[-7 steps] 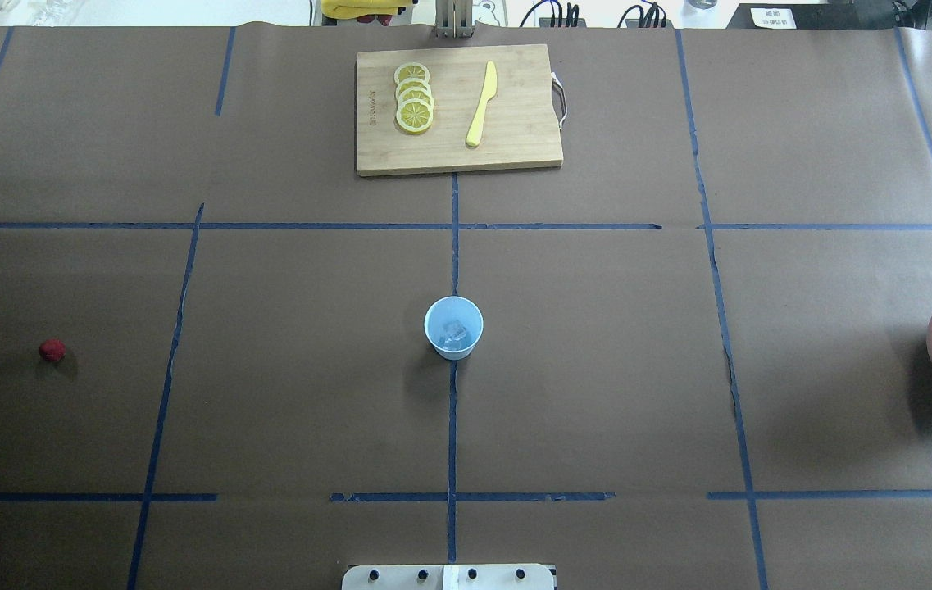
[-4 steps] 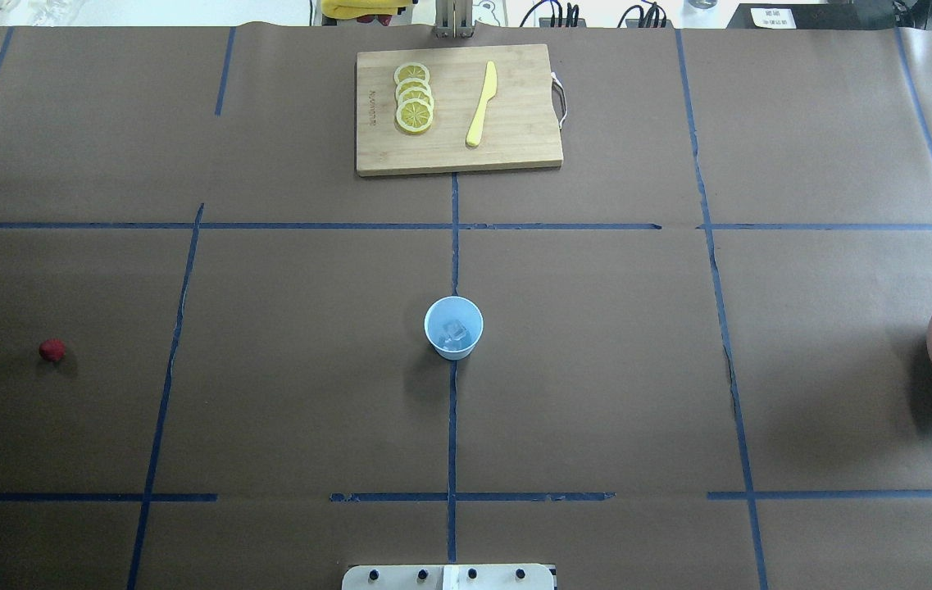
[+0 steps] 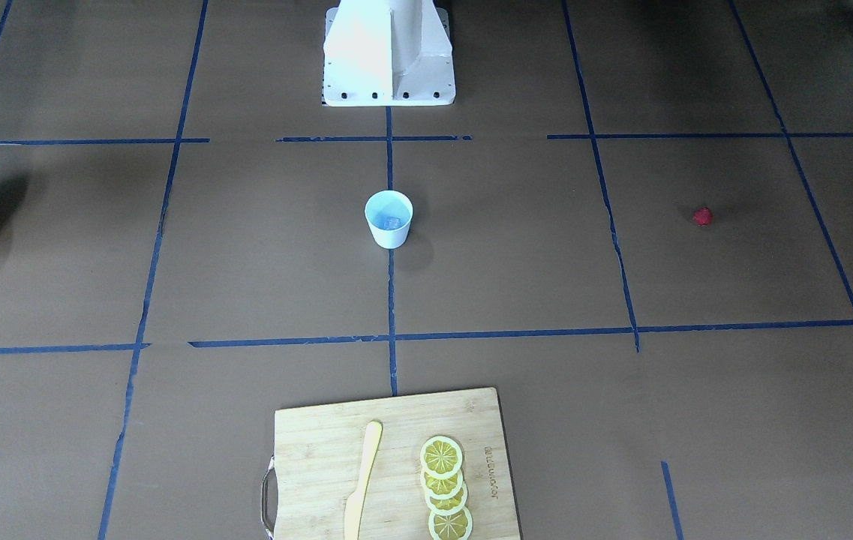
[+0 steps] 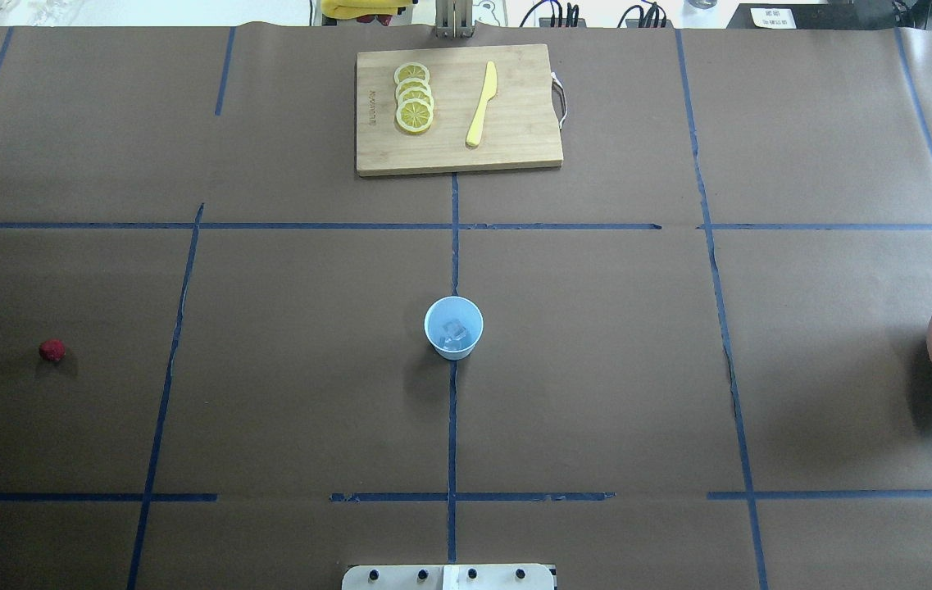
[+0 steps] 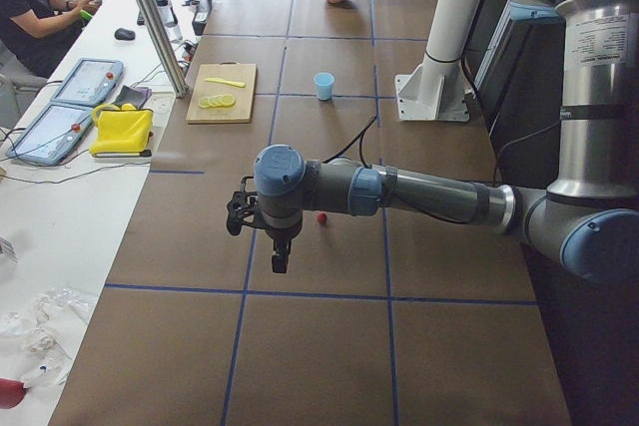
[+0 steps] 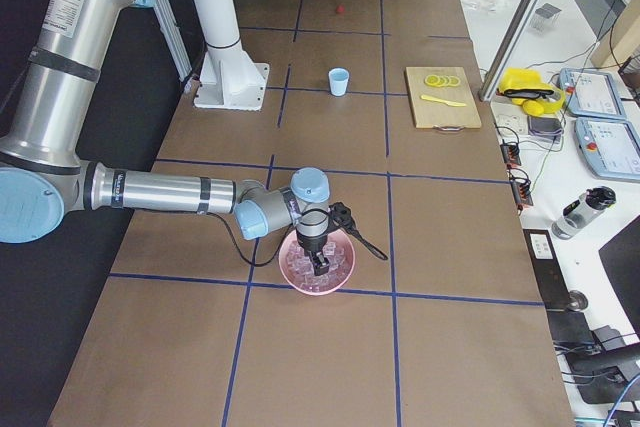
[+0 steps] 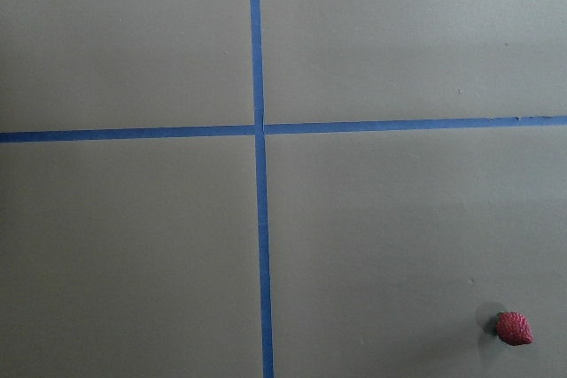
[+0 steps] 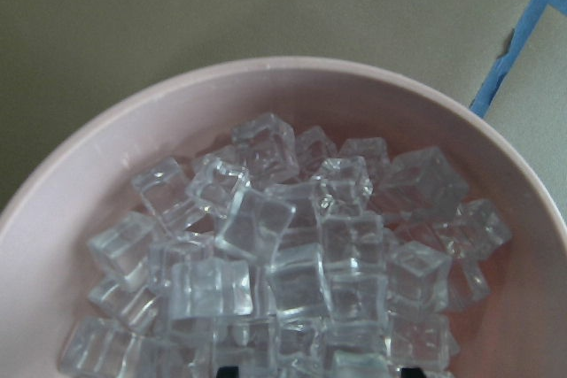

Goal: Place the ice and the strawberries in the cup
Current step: 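Grasp a third ice cube from the pink bowl with the right gripper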

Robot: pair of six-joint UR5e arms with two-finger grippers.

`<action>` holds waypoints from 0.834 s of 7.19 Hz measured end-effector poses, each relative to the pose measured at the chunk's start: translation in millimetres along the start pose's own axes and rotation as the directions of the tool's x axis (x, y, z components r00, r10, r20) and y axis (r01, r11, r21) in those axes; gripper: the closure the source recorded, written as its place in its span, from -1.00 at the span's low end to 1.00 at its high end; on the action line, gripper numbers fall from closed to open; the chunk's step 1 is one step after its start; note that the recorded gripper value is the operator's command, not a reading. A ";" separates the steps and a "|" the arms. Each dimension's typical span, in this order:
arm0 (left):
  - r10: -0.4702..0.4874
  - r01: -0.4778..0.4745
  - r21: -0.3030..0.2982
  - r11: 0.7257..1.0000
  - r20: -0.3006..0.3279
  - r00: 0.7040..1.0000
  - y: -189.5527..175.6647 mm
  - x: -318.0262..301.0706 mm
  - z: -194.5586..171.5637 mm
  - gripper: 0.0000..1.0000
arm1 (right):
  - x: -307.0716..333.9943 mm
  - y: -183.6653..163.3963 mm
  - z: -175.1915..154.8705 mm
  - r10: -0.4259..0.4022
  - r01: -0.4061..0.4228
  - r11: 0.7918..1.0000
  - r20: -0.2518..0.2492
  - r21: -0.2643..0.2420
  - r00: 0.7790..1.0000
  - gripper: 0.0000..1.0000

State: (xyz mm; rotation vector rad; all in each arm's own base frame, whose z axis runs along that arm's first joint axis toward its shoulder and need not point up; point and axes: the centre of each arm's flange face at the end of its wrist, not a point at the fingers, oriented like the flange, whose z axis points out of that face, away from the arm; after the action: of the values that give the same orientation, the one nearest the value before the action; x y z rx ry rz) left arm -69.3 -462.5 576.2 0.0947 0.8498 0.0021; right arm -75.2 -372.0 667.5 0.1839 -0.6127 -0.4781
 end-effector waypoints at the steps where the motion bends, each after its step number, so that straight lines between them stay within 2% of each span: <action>1: 0.000 0.000 0.002 1.000 0.000 1.000 -0.2 0.9 -0.8 -1.00 | 1.5 0.0 -1.8 0.001 -0.001 1.000 0.001 0.004 1.000 -0.36; 6: 0.002 -0.002 0.003 1.000 0.000 1.000 -0.1 2.4 -1.5 -1.00 | 7.6 3.9 -3.0 0.000 0.000 1.000 -0.004 -0.005 1.000 -0.19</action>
State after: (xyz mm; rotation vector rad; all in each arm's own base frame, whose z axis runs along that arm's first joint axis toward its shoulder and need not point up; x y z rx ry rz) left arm -68.8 -462.3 573.4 0.0988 0.8499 0.0030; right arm -66.5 -372.2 670.2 0.1799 -0.6071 -0.4789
